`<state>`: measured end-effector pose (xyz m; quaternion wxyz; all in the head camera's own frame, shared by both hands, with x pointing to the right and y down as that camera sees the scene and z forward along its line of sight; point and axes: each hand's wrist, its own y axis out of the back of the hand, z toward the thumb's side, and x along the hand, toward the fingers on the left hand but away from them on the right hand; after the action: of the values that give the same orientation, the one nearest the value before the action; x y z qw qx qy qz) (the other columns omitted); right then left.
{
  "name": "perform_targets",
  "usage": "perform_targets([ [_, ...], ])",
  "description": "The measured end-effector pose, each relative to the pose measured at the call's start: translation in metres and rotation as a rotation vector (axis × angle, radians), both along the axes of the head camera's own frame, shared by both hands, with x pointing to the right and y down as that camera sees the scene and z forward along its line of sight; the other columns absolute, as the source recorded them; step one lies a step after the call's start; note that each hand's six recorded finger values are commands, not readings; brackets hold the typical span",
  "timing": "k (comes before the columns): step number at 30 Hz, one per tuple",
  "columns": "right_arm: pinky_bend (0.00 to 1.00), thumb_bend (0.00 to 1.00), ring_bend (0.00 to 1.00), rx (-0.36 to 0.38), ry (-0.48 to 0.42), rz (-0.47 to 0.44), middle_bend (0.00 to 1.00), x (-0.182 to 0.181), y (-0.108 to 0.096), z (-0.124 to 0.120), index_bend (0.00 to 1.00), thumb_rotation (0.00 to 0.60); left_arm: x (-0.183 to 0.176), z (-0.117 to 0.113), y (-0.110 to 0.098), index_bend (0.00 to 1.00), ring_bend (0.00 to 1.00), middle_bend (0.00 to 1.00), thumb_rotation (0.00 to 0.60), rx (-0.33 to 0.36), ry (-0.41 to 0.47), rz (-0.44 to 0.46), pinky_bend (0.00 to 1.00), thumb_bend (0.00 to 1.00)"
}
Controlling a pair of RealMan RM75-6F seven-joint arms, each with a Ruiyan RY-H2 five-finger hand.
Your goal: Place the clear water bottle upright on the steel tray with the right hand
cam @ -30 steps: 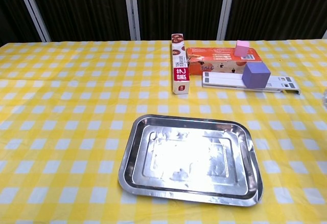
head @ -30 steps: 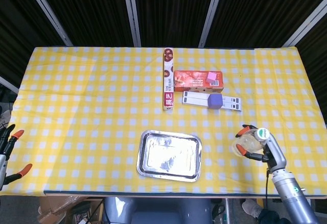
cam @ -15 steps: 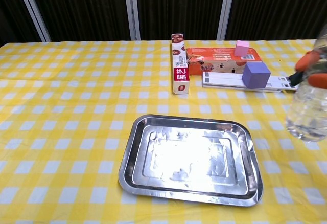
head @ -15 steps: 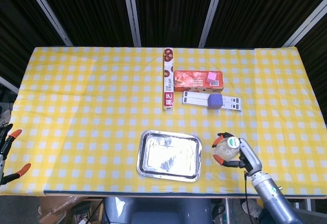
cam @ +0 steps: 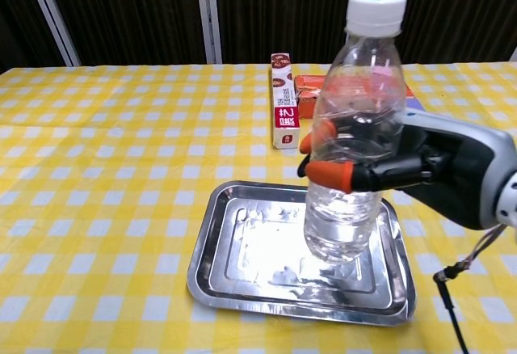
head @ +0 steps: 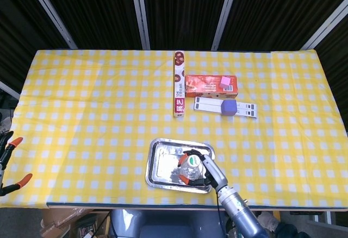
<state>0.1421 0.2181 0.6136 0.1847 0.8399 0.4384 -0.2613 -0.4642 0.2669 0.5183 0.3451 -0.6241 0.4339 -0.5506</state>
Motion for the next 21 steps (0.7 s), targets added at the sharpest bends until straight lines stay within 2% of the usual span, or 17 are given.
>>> perform_targets([
  [10, 0.0, 0.95, 0.17, 0.045, 0.061, 0.063, 0.48, -0.008, -0.002, 0.022, 0.67, 0.6, -0.003, -0.002, -0.001, 0.12, 0.0, 0.0, 0.6, 0.002, 0.012, -0.007, 0.0, 0.22],
  [21, 0.0, 0.95, 0.17, 0.061, 0.078, 0.088, 0.48, -0.011, 0.014, 0.043, 0.67, 0.6, -0.004, -0.002, -0.002, 0.12, 0.0, 0.0, 0.6, 0.002, 0.014, -0.008, 0.0, 0.22],
])
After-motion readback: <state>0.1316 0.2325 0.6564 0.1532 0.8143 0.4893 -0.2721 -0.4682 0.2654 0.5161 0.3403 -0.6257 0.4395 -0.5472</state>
